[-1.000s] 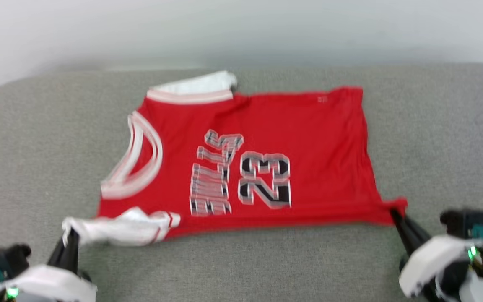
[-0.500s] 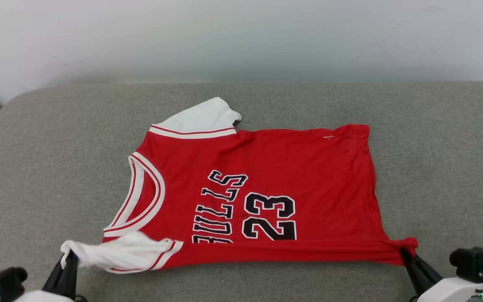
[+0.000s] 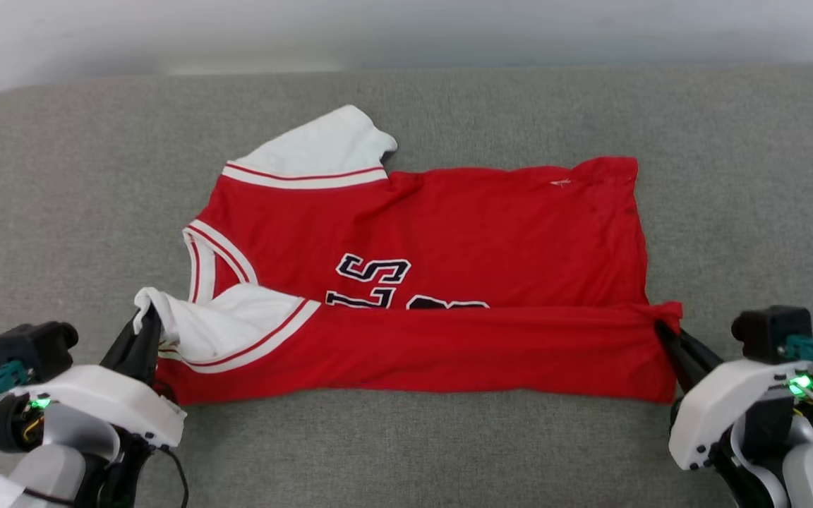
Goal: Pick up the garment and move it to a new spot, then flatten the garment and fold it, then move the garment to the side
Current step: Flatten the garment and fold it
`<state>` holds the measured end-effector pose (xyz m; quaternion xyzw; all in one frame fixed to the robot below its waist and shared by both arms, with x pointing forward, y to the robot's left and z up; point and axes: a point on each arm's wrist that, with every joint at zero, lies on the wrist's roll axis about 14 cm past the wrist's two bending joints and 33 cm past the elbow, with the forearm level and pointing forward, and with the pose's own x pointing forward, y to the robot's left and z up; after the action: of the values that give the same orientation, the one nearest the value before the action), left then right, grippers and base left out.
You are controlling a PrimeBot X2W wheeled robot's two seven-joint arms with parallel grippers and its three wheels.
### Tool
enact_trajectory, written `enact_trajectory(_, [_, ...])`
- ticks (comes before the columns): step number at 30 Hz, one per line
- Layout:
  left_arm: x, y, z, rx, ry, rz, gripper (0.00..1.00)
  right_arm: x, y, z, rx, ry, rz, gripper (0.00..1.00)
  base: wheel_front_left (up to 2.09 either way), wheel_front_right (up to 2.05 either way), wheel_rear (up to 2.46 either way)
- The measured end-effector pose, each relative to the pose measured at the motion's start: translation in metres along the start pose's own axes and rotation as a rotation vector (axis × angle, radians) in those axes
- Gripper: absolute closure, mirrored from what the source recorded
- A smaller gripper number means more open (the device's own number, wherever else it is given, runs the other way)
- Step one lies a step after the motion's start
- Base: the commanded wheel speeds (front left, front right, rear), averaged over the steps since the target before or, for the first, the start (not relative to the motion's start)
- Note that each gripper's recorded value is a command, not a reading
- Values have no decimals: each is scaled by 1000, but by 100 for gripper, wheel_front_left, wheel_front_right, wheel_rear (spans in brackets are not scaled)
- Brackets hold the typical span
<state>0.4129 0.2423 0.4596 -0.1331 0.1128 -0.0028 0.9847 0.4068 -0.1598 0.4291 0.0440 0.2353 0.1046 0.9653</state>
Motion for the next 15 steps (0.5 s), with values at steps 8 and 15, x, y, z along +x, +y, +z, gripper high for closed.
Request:
enact_trajectory(8, [24,9,-55,-31,181,8,100,31,1,-36,-1,128,32,100,0,0,0])
enact_trajectory(15, [25,10,-73,-69,235,7,0,34,3,-45,-17,122,48,0,0,0,0])
